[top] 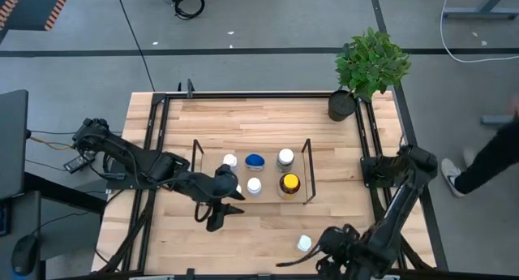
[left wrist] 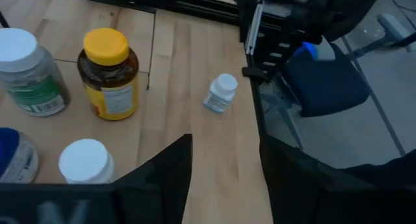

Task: Pick and place medicine bottles onto shelf by color
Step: Put the white and blue medicine bottle on the shelf

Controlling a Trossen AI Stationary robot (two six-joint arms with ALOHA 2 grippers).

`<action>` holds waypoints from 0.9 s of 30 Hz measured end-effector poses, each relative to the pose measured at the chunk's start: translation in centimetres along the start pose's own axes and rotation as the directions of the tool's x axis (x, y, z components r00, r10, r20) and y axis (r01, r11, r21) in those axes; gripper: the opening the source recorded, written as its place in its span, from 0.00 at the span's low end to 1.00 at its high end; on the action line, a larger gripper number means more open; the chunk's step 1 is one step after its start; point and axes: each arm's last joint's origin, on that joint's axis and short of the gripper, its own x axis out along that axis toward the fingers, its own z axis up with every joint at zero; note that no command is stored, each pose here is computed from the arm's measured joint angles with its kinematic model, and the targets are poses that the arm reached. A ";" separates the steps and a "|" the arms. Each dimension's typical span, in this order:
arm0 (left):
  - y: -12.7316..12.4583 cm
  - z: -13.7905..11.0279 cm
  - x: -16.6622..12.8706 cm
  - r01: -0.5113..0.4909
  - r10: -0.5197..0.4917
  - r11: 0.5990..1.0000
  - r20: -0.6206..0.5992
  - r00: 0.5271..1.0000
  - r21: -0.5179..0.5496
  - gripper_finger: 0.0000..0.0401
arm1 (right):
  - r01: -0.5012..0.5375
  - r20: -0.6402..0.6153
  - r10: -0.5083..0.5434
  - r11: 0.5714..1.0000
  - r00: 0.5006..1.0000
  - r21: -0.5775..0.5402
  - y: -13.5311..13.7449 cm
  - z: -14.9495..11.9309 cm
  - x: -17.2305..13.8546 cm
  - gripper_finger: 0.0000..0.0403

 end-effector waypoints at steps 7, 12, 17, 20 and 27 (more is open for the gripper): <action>-1.0 -0.5 -0.2 0.032 -0.031 0.999 -0.013 0.999 0.022 0.44 | 0.146 -0.064 -0.137 0.976 0.988 0.160 0.2 -1.3 4.4 0.61; -1.8 -0.9 -0.4 0.059 -0.058 0.998 -0.024 0.998 0.029 0.44 | 0.211 -0.091 -0.194 0.944 0.977 0.252 0.1 -1.0 5.9 0.39; -2.7 -1.4 -0.6 0.099 -0.097 0.994 -0.042 0.994 0.042 0.43 | 0.251 -0.061 -0.245 0.908 0.968 0.335 -0.3 -0.4 5.9 0.06; -3.0 -1.6 -0.7 0.109 -0.107 0.993 -0.046 0.993 0.049 0.43 | 0.230 -0.031 -0.234 0.909 0.972 0.347 -0.2 0.1 6.1 0.02; -3.1 -1.7 -0.8 0.113 -0.110 0.992 -0.047 0.993 0.050 0.43 | 0.229 -0.014 -0.241 0.900 0.970 0.371 -0.3 1.9 6.7 0.02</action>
